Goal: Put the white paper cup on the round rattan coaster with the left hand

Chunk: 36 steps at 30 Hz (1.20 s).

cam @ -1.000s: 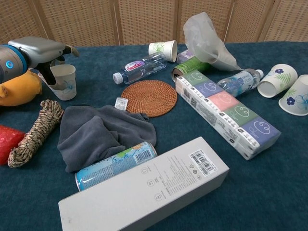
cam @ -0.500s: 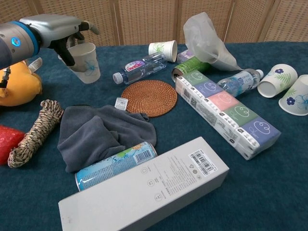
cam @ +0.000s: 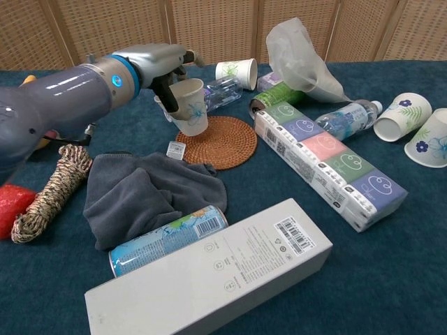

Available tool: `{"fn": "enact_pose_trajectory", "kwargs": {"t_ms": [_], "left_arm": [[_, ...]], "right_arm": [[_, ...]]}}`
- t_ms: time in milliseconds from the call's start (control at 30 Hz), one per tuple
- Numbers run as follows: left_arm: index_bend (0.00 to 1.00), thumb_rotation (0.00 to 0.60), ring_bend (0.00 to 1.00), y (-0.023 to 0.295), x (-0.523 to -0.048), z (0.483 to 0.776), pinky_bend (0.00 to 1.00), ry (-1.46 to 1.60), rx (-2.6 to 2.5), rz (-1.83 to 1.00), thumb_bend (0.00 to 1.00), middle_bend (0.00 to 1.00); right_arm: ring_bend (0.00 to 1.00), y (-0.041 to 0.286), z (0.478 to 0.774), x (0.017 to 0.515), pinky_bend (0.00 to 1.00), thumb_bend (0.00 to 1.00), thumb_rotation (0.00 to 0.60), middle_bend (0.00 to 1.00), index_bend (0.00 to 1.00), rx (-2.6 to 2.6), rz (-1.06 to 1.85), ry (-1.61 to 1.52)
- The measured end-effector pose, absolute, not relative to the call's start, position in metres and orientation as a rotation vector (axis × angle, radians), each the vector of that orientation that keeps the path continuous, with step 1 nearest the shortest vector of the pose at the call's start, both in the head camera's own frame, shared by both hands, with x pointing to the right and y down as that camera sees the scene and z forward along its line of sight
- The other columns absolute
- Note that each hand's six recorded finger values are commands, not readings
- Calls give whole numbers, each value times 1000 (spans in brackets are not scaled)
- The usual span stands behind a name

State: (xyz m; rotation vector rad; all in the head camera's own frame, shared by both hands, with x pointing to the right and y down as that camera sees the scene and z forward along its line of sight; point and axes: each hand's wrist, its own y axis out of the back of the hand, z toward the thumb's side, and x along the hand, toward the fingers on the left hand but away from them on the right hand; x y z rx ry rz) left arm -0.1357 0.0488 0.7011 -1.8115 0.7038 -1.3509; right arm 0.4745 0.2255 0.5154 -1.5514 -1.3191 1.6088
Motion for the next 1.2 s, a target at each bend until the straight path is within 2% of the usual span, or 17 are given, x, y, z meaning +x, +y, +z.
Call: {"fn": "enact_pose_trajectory", "kwargs": {"t_ms": [233,600,700,833,933,1000,1200], "left_arm": [[115,600,459,52,-109,705,444,676,-1816,-1324,281,465],[112,600,435,56,-101,707,445,648,-1815,-1331,282,439],[92,600,345,56,-99,707,435,638,-1805,-1321,279,343],[63,600,194,58,-99,706,396,620,-1801,-1324,279,149],[46,600,126,59,-100,706,379,606,-1799,-1335,279,32],[40,600,100,60,-101,706,374,600,-1801,-1341,279,2],[19,600,41,59,-105,700,357,600,-1794,-1336,278,0]], "right_arm": [[0,225,513,477,0,41,600,0,0,-1554,1605,-1336],[0,225,512,476,0,41,600,0,0,-1556,1598,-1337],[0,225,511,476,0,40,600,0,0,-1554,1597,-1338],[0,225,512,476,0,42,600,0,0,-1554,1597,-1336],[0,225,511,475,0,43,600,0,0,-1555,1593,-1335],[0,225,511,475,0,41,600,0,0,-1556,1591,-1336],[0,225,510,476,0,41,600,0,0,-1555,1590,-1341]]}}
